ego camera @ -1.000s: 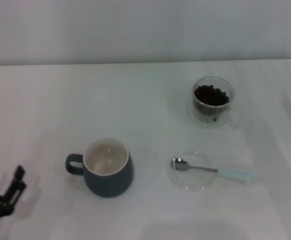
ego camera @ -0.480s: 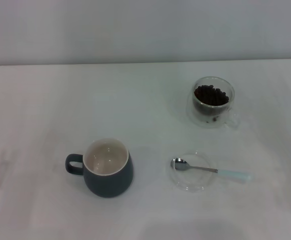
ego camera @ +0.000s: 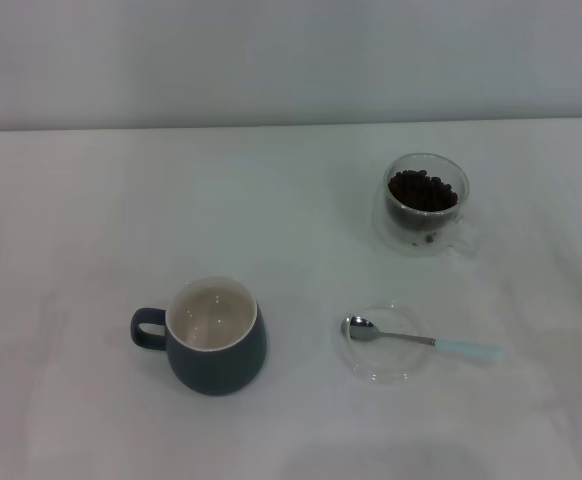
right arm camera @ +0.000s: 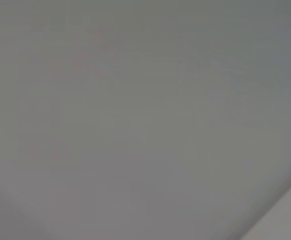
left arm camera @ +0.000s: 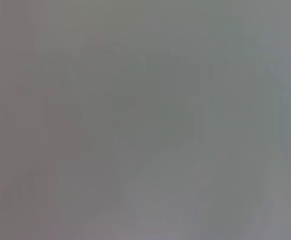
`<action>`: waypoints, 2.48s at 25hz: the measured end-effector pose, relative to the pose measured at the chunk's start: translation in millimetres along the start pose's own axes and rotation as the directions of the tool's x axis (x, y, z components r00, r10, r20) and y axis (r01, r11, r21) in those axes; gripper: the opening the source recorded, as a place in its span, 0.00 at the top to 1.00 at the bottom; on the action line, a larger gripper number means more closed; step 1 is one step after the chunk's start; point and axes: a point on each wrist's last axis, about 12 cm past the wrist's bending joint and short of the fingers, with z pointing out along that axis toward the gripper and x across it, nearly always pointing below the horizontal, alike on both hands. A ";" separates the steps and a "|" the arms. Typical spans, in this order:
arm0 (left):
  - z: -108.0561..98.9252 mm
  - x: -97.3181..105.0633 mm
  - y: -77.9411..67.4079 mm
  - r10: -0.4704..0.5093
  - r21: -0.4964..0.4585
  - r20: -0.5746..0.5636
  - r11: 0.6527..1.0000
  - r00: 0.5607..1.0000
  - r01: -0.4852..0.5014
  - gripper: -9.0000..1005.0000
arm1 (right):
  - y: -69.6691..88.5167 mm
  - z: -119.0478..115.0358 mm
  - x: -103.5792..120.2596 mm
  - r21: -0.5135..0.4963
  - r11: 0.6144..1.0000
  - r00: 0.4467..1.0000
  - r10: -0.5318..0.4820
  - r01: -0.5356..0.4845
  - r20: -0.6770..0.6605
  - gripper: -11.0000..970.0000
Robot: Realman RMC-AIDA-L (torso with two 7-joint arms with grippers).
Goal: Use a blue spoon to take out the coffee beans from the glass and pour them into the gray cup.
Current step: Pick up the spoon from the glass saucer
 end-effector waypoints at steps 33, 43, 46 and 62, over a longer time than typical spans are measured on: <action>48.5 2.3 -26.4 -0.004 0.082 -0.054 0.997 0.999 0.008 0.20 | 43.9 -39.4 73.9 0.054 0.990 0.954 0.138 -0.128 -0.265 0.20; 57.5 -0.4 -33.2 0.012 0.130 -0.047 0.992 0.999 -0.006 0.20 | 54.3 -39.2 86.8 0.044 0.996 0.947 0.087 -0.077 -0.308 0.22; 59.1 -0.8 -35.0 0.010 0.135 -0.045 0.991 0.999 -0.004 0.20 | 56.2 -38.5 87.8 0.027 0.997 0.944 0.082 -0.078 -0.318 0.22; 66.8 -3.6 -40.0 0.017 0.167 -0.036 0.986 0.999 -0.011 0.20 | 63.9 -24.7 96.6 -0.044 0.997 0.920 0.042 -0.064 -0.389 0.31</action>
